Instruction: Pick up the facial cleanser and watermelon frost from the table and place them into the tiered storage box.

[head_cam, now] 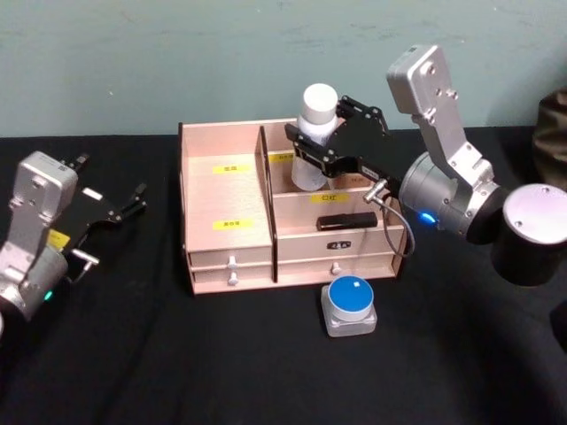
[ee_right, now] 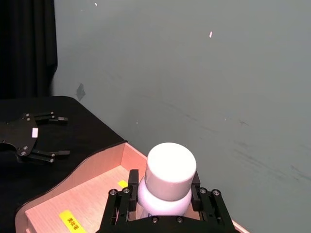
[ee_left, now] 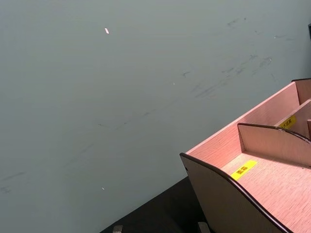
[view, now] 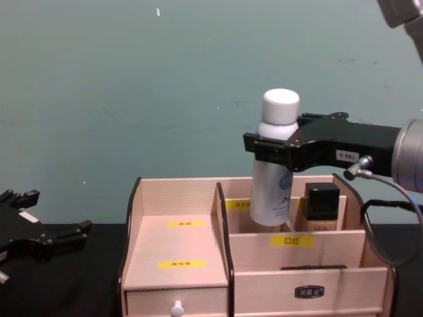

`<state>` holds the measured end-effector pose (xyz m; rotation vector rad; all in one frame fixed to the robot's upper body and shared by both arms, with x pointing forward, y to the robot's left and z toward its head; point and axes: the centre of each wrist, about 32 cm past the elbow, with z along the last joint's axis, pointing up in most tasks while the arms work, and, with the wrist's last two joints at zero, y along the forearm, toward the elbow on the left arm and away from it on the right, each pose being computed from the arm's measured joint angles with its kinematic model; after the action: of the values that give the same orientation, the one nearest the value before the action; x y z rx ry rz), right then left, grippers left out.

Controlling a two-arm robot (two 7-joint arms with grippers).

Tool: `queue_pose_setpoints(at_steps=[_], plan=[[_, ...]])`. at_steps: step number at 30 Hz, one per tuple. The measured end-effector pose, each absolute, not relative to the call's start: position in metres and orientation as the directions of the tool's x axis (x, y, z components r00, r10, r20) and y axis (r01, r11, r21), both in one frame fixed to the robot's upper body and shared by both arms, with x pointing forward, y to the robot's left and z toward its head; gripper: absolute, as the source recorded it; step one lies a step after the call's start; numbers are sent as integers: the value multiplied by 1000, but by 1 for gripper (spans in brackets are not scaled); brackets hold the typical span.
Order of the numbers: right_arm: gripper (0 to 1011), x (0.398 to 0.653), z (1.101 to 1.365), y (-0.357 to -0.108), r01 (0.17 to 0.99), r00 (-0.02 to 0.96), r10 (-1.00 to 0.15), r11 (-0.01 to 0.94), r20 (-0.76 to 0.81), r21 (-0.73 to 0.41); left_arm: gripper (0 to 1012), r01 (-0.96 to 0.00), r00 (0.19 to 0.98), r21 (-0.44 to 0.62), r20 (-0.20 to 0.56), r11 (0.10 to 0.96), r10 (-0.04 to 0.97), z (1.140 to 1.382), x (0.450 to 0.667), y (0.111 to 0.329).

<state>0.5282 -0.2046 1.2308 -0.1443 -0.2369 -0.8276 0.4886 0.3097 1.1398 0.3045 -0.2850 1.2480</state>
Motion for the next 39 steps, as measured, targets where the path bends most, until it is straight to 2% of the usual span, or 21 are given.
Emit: queue_pose_setpoints(at_steps=[15,39], plan=[[613,542,1223,-200,746,650,-715,664,257,-40,1001,-955,292,70,374,287,880,1140,489,310],[613,545,1201,-199,739,670,-710,666,216,-101,1001,-955,292,70,374,287,880,1140,489,310]])
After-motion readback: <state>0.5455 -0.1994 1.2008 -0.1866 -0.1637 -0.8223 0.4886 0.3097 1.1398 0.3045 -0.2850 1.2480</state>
